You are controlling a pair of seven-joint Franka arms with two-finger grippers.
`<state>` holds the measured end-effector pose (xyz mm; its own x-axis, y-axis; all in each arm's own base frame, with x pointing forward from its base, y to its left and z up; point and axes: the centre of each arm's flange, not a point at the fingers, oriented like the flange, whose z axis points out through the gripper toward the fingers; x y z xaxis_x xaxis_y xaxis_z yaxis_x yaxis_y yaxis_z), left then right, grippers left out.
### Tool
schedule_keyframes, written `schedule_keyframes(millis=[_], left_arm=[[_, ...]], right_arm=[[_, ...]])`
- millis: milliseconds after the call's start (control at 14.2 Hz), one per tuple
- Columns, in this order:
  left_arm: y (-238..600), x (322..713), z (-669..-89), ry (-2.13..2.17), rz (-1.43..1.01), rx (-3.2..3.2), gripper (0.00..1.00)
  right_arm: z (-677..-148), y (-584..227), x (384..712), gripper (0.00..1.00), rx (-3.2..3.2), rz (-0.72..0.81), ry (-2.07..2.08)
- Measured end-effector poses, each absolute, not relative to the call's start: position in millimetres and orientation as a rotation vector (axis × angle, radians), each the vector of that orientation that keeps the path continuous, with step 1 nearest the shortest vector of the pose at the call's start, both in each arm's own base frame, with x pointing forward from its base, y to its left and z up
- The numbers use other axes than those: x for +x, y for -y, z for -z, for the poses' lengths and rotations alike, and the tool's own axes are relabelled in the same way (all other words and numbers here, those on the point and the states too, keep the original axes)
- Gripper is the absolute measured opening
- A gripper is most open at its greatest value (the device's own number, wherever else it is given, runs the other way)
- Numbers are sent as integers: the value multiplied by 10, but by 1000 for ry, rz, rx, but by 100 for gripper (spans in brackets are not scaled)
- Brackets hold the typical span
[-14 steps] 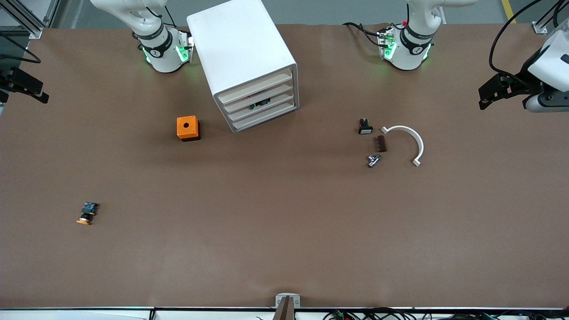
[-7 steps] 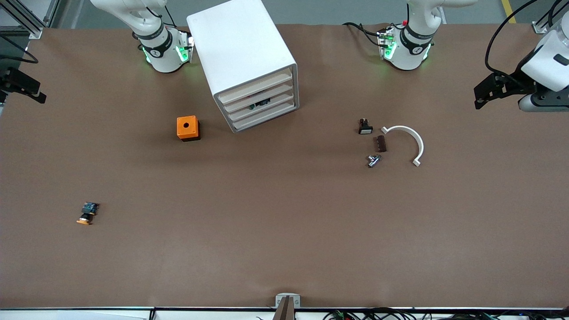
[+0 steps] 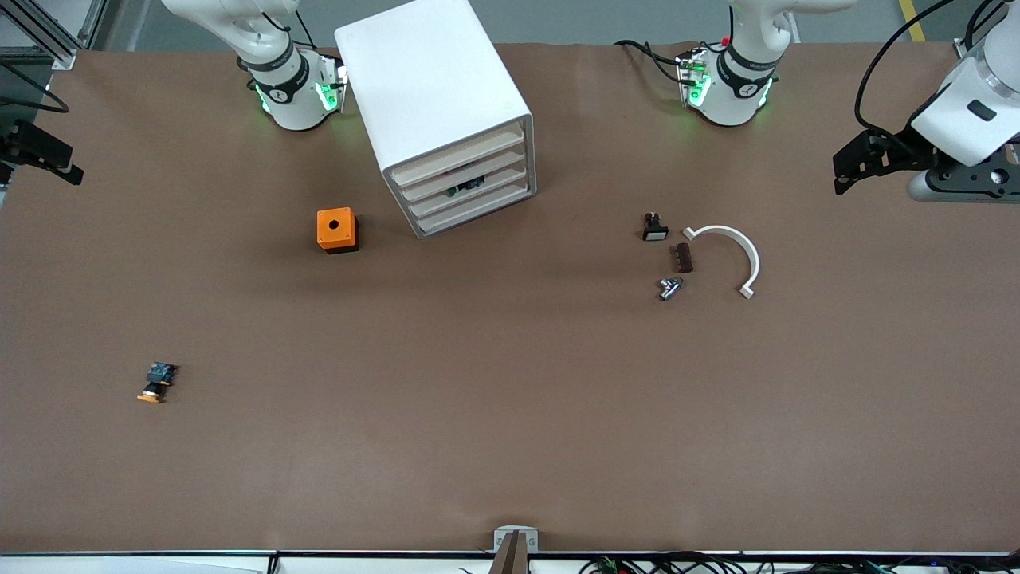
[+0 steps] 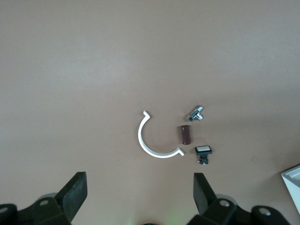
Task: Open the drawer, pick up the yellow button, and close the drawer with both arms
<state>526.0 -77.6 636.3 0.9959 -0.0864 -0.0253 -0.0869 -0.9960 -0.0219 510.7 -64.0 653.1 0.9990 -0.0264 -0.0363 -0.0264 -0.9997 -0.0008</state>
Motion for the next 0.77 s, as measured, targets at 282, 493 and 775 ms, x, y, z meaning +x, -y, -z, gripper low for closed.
schedule_keyframes(millis=[282, 493, 775], left_arm=[[774, 5265, -6254, -133, -14, -3123, 100], [768, 5212, -6262, -133, 39, -3125, 100], [677, 5203, -6354, -106, 76, -3127, 100]], right_arm=[[-6524, 639, 5106, 100, -3139, -61, -41], [-6454, 636, 5105, 100, -3137, -85, -39], [-6448, 628, 5105, 100, -3137, -83, -36]])
